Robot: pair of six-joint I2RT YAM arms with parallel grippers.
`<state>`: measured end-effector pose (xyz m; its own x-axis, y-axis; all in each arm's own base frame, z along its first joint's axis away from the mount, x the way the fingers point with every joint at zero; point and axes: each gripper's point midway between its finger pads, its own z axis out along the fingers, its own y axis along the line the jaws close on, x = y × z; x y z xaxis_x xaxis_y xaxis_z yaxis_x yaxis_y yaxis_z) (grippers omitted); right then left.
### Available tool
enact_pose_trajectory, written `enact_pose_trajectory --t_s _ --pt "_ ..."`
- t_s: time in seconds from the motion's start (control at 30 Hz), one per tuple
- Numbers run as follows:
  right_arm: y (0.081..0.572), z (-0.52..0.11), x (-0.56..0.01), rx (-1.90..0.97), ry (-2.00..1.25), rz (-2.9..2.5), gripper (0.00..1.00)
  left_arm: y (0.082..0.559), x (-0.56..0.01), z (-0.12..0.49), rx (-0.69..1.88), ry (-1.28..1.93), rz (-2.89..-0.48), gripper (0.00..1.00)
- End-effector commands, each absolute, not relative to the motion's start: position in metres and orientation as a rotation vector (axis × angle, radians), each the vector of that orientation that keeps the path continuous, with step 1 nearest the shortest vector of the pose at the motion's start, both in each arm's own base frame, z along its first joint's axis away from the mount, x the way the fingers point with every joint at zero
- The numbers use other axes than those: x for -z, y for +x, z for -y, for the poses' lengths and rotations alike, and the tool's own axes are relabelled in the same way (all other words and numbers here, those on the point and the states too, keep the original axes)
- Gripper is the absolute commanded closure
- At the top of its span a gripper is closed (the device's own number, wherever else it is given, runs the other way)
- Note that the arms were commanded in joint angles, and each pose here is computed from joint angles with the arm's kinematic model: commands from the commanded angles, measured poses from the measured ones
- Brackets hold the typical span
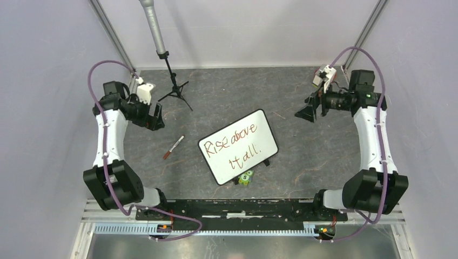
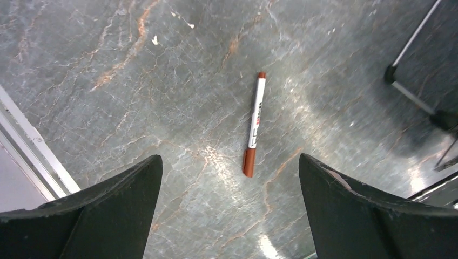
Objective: Write a sentence on the whiteboard
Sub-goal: Reset both arms
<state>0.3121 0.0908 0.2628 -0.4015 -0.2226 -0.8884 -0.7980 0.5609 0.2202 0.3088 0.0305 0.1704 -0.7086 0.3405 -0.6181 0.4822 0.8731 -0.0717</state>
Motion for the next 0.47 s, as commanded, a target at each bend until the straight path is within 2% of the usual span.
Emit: enact_pose_trajectory --t_s 0.0,0.23,0.43 --pt "0.315 -0.052 -0.253 -0.740 -0.813 -1.968 0.02 0.304 -0.208 -0.018 0.436 0.337 -2.379 0.00" --pt "0.311 -0.005 -0.210 -0.697 -0.716 -2.082 0.02 0.299 -0.203 -0.026 0.355 0.158 -2.338 0.00" --pt "0.305 0.004 -0.187 -0.686 -0.702 -2.143 0.02 0.294 -0.193 -0.028 0.338 0.084 -2.355 0.00"
